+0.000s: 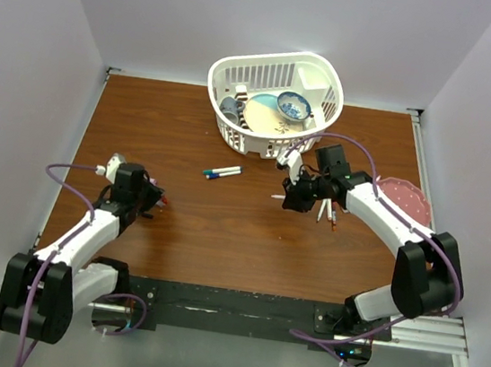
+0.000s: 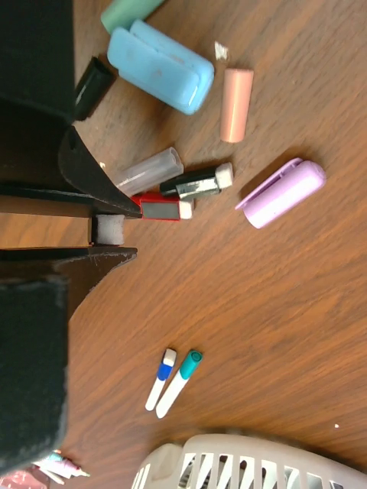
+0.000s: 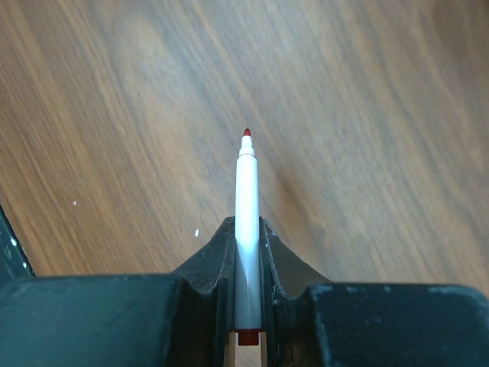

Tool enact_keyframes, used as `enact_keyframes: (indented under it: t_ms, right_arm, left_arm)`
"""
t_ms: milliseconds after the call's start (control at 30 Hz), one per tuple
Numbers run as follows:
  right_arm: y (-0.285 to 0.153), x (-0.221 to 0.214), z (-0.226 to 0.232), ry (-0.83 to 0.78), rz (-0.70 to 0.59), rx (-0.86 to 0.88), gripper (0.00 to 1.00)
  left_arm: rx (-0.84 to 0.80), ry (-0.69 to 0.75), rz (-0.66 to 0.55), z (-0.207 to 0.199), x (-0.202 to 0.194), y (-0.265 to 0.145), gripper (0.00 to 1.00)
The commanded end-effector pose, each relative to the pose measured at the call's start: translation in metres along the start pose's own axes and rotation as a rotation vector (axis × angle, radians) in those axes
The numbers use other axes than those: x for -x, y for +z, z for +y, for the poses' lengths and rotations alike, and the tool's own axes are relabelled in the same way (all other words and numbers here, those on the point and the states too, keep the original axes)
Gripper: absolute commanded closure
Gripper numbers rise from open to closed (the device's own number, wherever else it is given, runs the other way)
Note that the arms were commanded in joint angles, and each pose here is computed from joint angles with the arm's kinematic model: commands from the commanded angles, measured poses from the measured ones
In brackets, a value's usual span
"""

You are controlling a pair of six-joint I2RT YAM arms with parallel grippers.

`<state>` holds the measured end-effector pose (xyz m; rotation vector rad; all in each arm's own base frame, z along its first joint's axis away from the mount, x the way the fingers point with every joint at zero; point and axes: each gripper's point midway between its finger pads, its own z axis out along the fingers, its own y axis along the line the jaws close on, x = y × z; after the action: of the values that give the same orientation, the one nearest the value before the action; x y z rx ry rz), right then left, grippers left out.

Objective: Open the pen caps

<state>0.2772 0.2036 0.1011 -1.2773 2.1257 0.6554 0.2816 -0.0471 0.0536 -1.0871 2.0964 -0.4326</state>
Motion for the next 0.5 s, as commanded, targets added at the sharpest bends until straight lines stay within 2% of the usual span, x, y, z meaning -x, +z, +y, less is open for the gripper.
enact_keyframes:
  t_ms: [0, 33, 200, 400, 467]
  right_arm:
    - [-0.004, 0.003, -0.005, -0.023, 0.022, -0.013, 1.00]
    - [-0.003, 0.002, -0.005, -0.020, 0.027, -0.008, 1.00]
    - [-0.003, 0.001, -0.007, -0.013, 0.035, -0.011, 1.00]
    - [-0.009, -0.008, -0.025, 0.020, 0.056, -0.069, 1.00]
    - [-0.014, -0.015, -0.035, 0.017, 0.083, -0.110, 1.00]
  left_arm:
    - [0.054, 0.038, -0.024, 0.020, 0.000, -0.002, 0.81]
    - [0.063, 0.030, -0.018, 0.022, -0.001, -0.001, 0.75]
    - [0.098, 0.016, 0.000, 0.028, -0.005, 0.004, 0.70]
    - [0.094, -0.001, -0.035, 0.022, 0.004, -0.002, 0.47]
    - [0.072, -0.006, -0.060, 0.015, 0.011, -0.008, 0.44]
